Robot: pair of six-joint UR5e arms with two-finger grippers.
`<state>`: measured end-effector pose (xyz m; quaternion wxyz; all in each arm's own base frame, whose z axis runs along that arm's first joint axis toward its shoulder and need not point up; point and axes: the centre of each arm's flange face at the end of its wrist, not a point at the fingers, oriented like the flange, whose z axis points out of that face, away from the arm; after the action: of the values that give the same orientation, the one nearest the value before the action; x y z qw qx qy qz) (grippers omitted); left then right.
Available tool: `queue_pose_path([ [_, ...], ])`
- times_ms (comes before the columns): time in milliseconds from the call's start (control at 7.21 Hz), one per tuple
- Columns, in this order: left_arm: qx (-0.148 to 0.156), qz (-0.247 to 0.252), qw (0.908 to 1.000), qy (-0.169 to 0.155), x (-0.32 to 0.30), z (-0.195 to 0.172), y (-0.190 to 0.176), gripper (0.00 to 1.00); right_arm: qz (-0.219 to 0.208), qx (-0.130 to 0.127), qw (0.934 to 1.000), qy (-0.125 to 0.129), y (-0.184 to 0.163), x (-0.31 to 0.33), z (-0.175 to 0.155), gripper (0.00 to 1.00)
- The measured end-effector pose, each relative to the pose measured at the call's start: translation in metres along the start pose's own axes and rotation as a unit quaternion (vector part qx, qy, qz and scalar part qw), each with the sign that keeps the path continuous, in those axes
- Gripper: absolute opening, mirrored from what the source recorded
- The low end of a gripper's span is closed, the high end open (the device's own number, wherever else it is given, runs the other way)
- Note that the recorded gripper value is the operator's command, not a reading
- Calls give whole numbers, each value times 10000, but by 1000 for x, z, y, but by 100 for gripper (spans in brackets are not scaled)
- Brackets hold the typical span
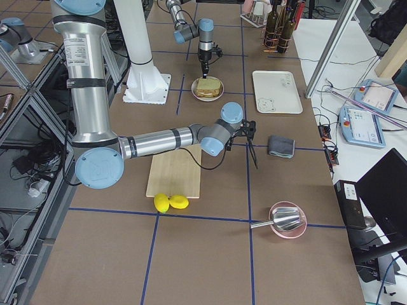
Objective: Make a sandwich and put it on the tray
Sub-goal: 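Grip the plate rim with the left gripper and carry it onto the bear tray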
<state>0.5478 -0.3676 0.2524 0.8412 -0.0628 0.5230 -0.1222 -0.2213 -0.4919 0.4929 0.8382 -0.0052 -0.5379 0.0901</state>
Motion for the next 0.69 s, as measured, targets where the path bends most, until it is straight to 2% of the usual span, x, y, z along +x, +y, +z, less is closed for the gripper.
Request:
queue_pose_path([
  [277,191,-755,9963,374,13,-24,-29,0,33,19,10000,7,1,7,-4,100],
  [416,310,-1004,9934,465,24,-31,-48,0,46,21,10000,14,2,10,-5,100],
  [693,640,-1429,9866,457,57,-22,-111,0,60,12,10000,26,9,16,-8,100],
])
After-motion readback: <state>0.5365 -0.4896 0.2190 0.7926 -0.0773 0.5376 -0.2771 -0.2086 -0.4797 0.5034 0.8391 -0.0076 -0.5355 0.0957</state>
